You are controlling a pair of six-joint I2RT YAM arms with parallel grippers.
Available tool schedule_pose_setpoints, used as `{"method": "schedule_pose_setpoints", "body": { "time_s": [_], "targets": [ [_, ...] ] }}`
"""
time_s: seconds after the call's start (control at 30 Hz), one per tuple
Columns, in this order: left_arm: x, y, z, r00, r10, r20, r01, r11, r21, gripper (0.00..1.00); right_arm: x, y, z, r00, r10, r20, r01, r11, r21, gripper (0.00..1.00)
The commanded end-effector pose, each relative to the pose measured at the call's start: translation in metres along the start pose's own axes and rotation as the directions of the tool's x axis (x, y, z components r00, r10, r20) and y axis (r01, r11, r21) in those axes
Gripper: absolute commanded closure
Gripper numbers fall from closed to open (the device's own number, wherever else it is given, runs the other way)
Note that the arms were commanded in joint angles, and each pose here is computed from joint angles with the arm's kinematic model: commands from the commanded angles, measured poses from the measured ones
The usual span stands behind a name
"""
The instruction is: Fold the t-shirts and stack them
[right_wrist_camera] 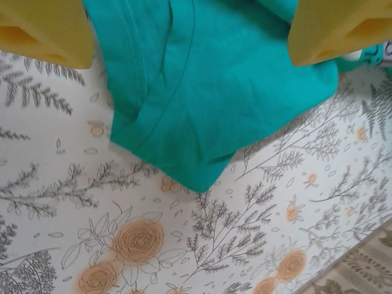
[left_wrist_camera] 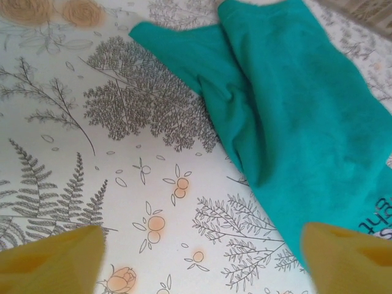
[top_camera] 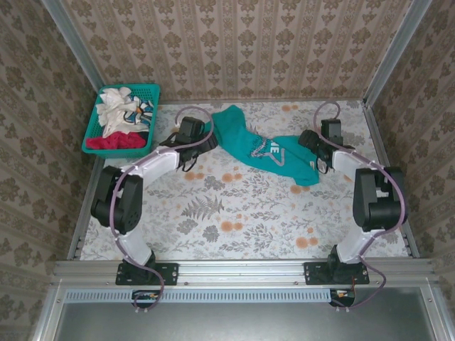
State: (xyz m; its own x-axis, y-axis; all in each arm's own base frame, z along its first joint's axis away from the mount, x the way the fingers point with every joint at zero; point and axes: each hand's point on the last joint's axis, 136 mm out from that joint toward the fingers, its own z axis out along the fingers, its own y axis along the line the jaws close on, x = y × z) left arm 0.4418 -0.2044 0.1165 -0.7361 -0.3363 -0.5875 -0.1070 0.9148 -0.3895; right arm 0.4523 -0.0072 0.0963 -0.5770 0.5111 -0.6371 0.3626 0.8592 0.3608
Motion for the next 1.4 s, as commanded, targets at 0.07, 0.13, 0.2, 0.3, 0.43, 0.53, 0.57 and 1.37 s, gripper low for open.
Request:
{"method": "schedule_pose_setpoints", "body": {
  "time_s": [0.07,0.13,0.2,0.3,0.43,0.53,0.57,1.37],
  "targets": [
    [-0.001,-0.017,0.027,0.990,-0.117,-0.076,0.118,0.993,0.007,0.42,0.026,0.011,-0.042,1.000,0.000,0.001,0.000,0.995,-0.097,0.16],
    [0.000,-0.020,0.041,0.987,-0.132,-0.094,0.133,0.991,0.010,0.50,0.048,0.012,-0.054,1.000,-0.001,-0.028,-0.003,0.993,-0.121,0.16],
    [-0.001,-0.023,0.053,0.984,-0.142,-0.110,0.144,0.989,0.011,0.54,0.063,0.015,-0.069,0.999,0.002,-0.040,-0.008,0.989,-0.145,0.16],
    [-0.001,-0.029,0.068,0.980,-0.151,-0.127,0.155,0.988,0.018,0.56,0.086,0.010,-0.085,0.997,0.033,-0.075,-0.043,0.988,-0.146,0.16],
    [-0.013,-0.019,0.089,0.975,-0.184,-0.124,0.185,0.983,-0.002,0.60,0.109,-0.012,-0.098,0.991,0.085,-0.107,-0.094,0.992,-0.079,0.18],
    [-0.011,-0.014,0.103,0.970,-0.198,-0.137,0.198,0.980,-0.015,0.61,0.122,-0.020,-0.097,0.986,0.083,-0.145,-0.092,0.994,-0.052,0.18],
    [-0.011,-0.012,0.107,0.970,-0.203,-0.138,0.201,0.979,-0.022,0.61,0.124,-0.021,-0.095,0.985,0.083,-0.150,-0.091,0.995,-0.046,0.18],
    [-0.011,-0.015,0.131,0.962,-0.240,-0.130,0.242,0.970,0.000,1.00,0.091,-0.023,-0.054,0.992,0.122,-0.035,-0.122,0.993,-0.004,1.00]
  ]
}}
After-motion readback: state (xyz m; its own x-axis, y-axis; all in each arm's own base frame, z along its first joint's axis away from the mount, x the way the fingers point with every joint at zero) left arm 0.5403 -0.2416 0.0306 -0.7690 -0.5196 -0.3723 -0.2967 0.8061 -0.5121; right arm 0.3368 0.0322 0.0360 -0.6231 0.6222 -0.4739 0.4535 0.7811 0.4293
